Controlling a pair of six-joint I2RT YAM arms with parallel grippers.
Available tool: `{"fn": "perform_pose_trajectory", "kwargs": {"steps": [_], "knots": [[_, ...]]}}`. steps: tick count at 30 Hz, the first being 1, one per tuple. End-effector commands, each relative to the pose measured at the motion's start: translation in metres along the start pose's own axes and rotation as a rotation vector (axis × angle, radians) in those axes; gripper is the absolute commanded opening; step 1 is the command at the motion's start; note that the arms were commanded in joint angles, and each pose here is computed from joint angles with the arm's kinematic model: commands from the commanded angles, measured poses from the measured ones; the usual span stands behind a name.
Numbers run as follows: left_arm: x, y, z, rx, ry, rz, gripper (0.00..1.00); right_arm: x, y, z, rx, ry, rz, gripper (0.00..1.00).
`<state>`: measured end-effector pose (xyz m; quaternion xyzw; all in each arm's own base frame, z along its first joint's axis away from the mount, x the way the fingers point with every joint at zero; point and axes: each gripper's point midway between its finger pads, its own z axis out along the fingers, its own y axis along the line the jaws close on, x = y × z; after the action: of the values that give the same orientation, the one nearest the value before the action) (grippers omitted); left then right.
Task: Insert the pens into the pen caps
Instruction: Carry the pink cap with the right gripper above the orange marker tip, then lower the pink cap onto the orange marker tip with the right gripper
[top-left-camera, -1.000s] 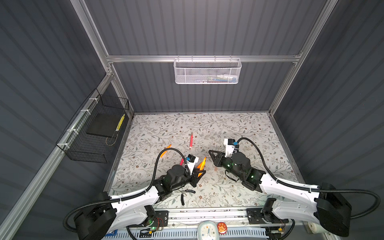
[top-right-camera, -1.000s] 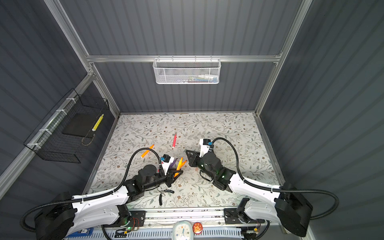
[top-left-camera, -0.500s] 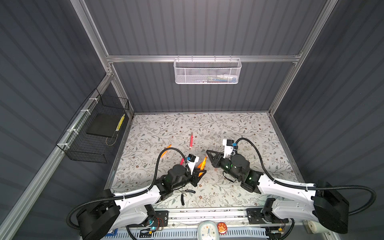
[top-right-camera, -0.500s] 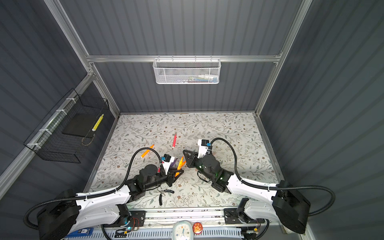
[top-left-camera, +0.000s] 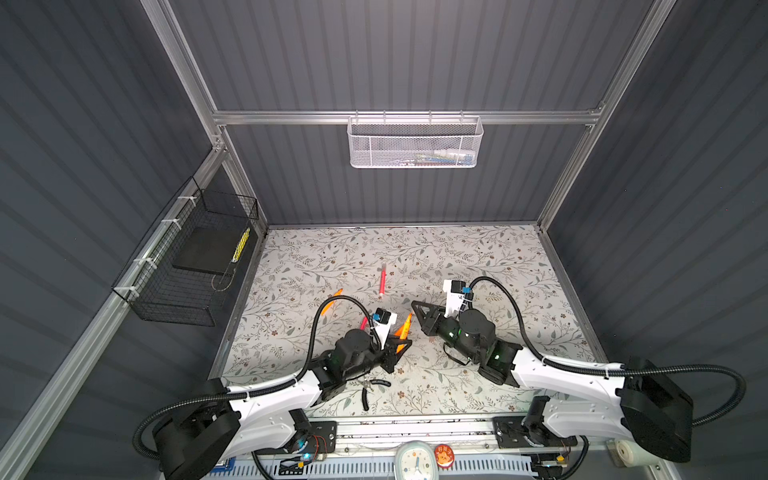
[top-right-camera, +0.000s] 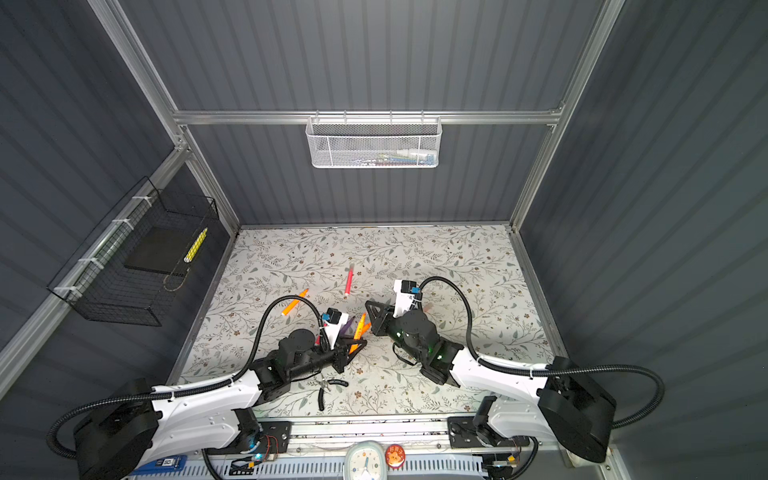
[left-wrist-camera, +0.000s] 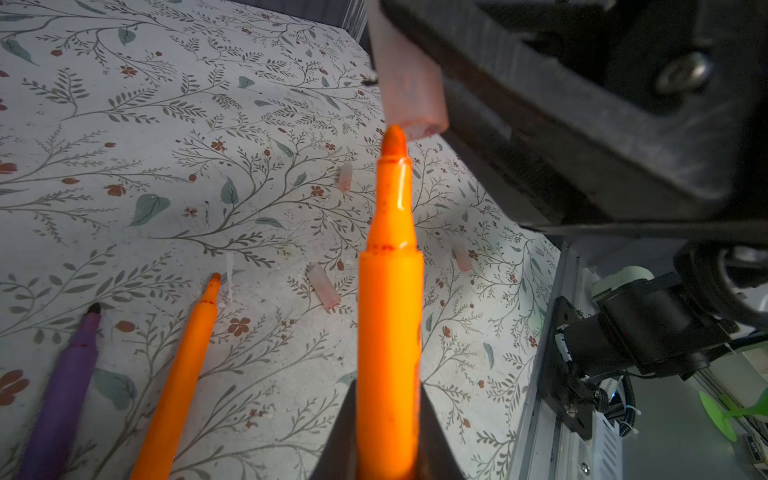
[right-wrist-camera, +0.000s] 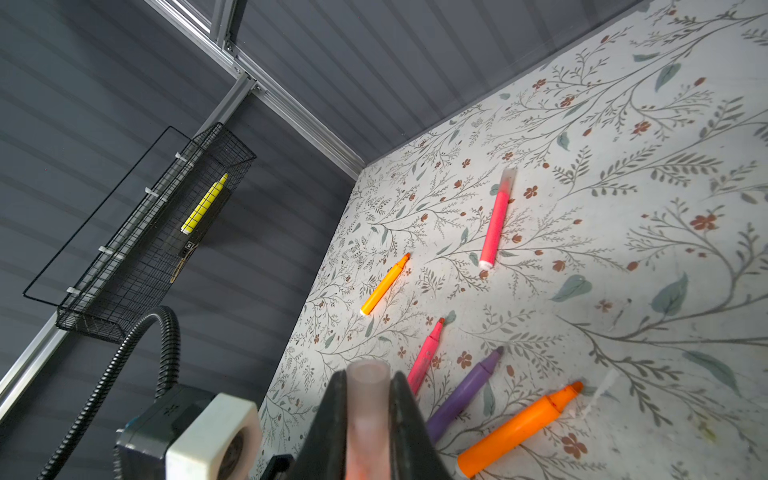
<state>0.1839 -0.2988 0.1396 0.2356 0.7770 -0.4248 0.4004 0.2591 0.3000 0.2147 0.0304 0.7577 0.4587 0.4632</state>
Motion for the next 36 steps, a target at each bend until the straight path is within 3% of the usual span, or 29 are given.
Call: {"fn": "perform_pose_trajectory", "kwargs": {"steps": [1,27,36], "knots": [[-0.006,-0.005,-0.001,0.024,-0.025,0.004,0.0,-0.01,0.006,-0.001,-0.001,-0.038,-0.015,0.0],[-0.004,-0.003,0.001,0.018,-0.022,0.003,0.0,-0.001,0.016,0.007,-0.032,-0.008,-0.002,0.0],[-0.017,0.013,0.001,-0.095,-0.048,-0.049,0.0,0.015,0.018,0.003,-0.041,0.019,-0.008,0.0]]}}
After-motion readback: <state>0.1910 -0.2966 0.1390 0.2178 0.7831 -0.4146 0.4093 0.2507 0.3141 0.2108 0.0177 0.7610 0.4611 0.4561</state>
